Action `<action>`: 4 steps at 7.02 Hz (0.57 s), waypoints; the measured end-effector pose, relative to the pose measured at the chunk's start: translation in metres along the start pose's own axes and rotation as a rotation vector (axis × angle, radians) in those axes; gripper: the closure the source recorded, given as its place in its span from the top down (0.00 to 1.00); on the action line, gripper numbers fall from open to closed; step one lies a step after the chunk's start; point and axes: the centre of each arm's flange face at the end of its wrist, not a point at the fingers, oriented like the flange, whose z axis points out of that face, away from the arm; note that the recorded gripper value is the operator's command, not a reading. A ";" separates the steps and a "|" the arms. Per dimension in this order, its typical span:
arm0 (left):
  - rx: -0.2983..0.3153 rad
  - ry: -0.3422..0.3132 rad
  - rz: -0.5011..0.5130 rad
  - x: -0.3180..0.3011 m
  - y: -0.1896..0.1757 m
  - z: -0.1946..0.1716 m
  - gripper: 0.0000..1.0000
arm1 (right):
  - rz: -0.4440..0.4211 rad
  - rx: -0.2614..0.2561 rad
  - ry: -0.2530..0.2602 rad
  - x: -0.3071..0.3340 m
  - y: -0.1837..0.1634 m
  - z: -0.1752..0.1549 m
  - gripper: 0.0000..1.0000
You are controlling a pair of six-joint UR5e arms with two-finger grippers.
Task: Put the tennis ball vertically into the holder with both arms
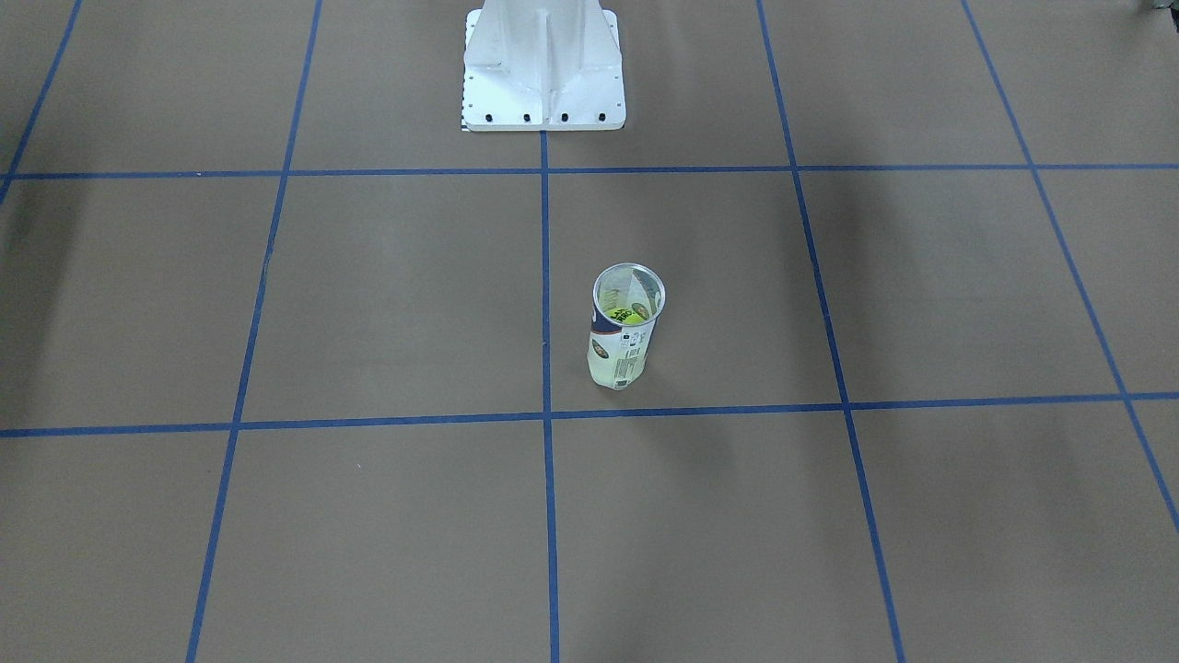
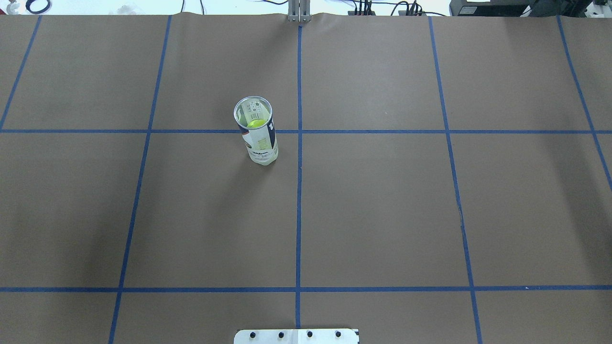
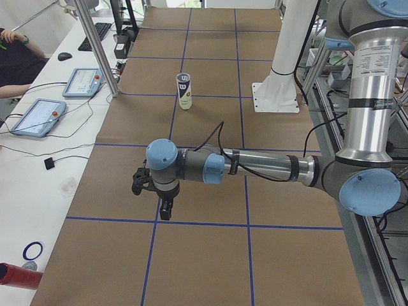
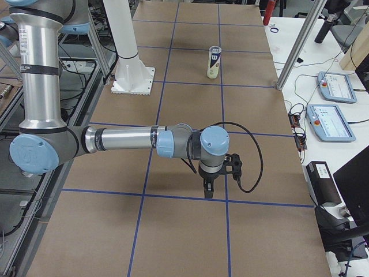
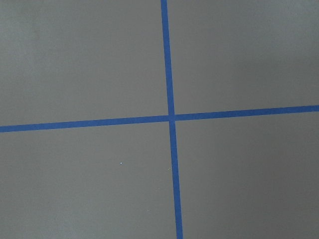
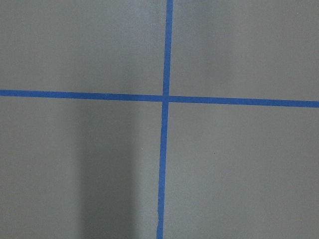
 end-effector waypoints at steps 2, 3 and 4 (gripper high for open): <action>0.000 0.000 0.001 0.000 0.000 0.000 1.00 | -0.001 0.001 -0.002 0.000 0.000 -0.001 0.99; -0.001 0.000 0.000 0.000 0.000 0.000 1.00 | -0.002 0.003 -0.003 -0.001 0.000 -0.001 0.99; -0.001 0.000 -0.001 -0.001 0.000 0.001 1.00 | -0.003 0.004 -0.004 -0.002 -0.001 -0.002 0.99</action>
